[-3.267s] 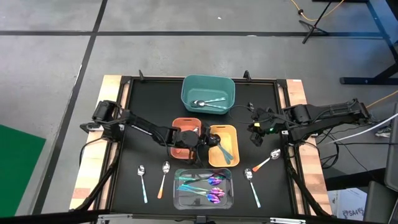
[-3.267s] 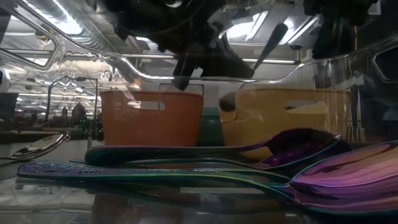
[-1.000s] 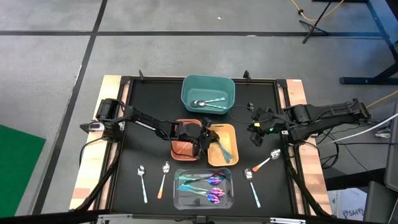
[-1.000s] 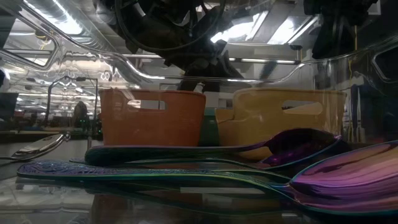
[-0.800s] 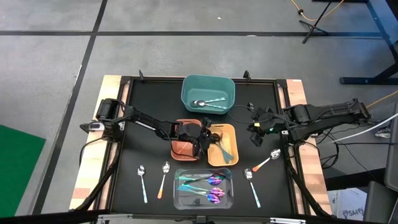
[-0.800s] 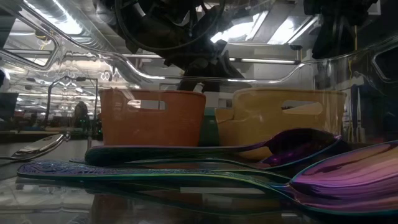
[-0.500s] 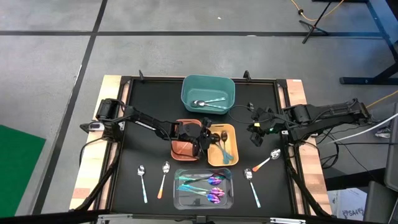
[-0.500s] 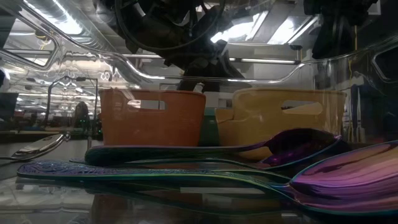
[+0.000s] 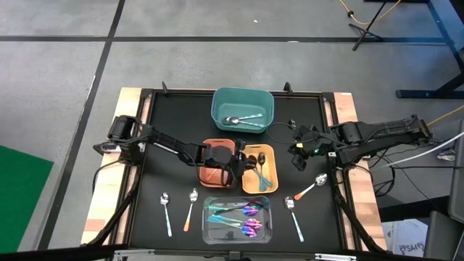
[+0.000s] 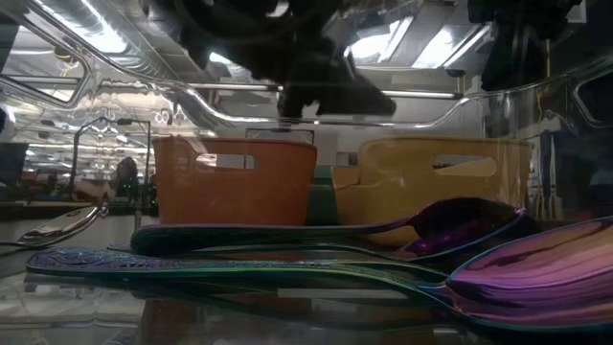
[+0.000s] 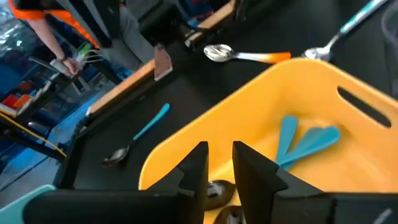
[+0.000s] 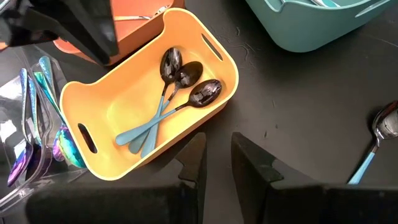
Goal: Sort silverware by color (type)
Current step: Put the orange spoon into the orange bin
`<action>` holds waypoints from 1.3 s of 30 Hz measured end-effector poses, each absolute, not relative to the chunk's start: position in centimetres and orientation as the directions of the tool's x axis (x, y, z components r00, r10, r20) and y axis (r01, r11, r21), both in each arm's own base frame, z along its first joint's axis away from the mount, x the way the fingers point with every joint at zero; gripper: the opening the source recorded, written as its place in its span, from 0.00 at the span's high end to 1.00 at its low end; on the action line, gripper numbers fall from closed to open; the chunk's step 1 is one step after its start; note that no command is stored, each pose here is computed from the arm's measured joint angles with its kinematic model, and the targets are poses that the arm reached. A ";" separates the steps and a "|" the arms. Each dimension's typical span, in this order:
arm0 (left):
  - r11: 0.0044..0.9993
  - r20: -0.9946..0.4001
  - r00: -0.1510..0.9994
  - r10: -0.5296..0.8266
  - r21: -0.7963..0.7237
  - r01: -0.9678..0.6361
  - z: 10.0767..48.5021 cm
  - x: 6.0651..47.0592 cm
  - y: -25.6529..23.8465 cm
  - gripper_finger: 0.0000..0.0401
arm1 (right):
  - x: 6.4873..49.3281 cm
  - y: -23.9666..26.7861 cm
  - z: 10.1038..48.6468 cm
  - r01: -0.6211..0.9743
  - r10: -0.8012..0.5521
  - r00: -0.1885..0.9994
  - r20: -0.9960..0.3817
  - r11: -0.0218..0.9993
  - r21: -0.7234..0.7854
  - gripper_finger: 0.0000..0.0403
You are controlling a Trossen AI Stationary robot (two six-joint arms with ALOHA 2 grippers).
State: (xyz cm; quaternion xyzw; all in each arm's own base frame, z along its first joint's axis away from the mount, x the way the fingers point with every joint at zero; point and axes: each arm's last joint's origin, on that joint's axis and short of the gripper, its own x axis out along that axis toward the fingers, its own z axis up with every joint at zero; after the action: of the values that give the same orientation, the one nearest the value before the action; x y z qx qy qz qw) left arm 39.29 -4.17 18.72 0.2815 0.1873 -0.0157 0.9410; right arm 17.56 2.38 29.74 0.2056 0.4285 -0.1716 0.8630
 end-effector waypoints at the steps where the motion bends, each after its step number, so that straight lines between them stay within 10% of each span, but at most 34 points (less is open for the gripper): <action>1: 0.845 -0.351 0.933 0.082 0.521 0.122 19.1 39.2 -4.3 0.83 | 17.6 2.4 29.7 0.472 -0.120 0.574 -0.810 0.857 0.208 0.84; 25: 0.972 -0.256 0.953 0.160 -0.125 -0.196 29.4 32.8 -5.5 0.83 | 17.6 2.4 29.7 0.472 -0.120 0.574 -0.810 0.857 0.208 0.84; 39: 0.599 -0.692 0.705 -0.154 -0.633 -0.490 28.7 26.0 -7.5 0.83 | 17.6 2.3 29.8 0.486 -0.150 0.575 -0.804 0.853 0.189 0.84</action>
State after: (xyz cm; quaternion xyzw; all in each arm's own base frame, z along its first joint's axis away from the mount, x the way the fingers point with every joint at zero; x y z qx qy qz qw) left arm 26.05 -7.47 28.75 -0.4357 0.3699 0.1032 0.8140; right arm 17.58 2.29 29.75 0.1988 0.4226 -0.1837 0.8649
